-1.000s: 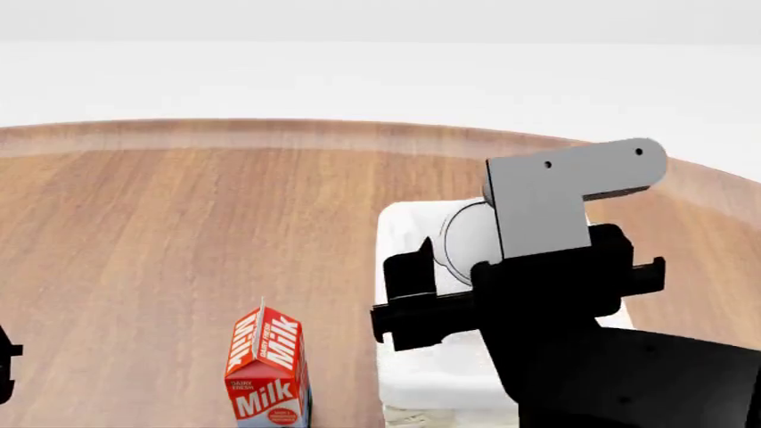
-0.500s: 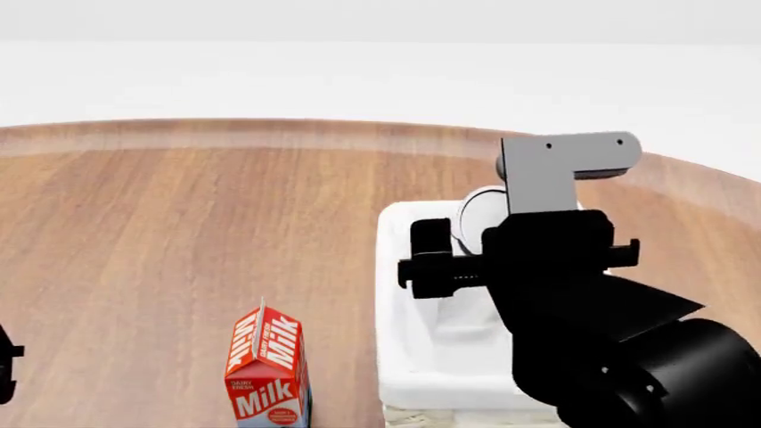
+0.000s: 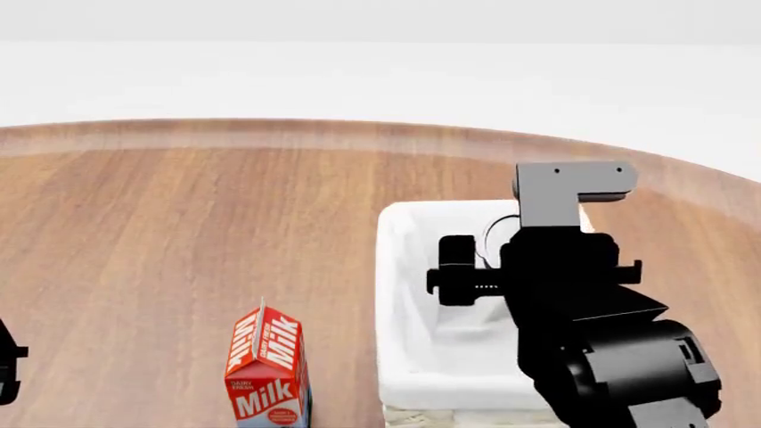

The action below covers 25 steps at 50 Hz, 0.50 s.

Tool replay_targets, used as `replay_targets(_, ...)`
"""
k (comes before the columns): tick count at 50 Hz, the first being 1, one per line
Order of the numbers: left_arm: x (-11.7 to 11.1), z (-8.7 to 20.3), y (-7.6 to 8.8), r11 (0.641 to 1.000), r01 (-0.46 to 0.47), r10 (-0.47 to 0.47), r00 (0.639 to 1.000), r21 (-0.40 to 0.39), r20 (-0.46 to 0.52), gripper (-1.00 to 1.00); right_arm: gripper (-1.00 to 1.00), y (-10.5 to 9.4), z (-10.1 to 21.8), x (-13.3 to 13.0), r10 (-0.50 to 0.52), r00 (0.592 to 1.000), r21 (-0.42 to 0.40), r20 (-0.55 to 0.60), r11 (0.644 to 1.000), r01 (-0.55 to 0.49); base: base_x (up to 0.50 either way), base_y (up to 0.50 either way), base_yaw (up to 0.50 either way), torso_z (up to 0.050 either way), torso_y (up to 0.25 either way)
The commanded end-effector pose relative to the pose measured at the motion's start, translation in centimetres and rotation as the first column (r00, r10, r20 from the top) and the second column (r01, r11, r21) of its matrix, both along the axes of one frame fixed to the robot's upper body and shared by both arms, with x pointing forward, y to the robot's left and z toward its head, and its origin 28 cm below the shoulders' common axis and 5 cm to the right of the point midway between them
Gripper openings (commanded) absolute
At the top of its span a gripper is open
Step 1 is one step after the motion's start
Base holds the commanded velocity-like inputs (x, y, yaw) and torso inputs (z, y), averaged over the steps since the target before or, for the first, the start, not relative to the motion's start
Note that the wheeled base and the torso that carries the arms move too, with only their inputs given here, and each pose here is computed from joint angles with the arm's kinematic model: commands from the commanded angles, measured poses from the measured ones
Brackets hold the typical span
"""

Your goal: Pick up the alphabet soup and the tomato sauce, and put them in the basket.

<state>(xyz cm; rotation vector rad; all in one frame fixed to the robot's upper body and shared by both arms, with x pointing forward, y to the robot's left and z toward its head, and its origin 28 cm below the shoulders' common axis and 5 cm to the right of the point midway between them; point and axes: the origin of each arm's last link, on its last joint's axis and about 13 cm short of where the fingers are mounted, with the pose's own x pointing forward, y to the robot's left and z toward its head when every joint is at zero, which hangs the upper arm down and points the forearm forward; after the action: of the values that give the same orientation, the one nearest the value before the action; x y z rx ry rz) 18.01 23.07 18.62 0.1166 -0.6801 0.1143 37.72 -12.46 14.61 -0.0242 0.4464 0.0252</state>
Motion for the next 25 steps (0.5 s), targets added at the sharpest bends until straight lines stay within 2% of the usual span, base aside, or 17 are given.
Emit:
replay_targets(1,0.0,-0.1,0.0,1.0,0.0,0.0,1.0,0.0,-0.002,1.0,-1.0,-0.4,-1.1,0.7,0.005,1.0,-0.037,-0.011,0.999,-0.005,0.0,0.0,0.0,0.0,0.0)
replay_targets(25,0.1,-0.2,0.0,1.0,0.0,0.0,1.0,0.004,-0.004,1.0,-1.0,-0.4,-2.5,1.4,0.011,1.0,-0.024,-0.023,1.0,-0.012,0.0,0.0,0.0,0.0,0.0)
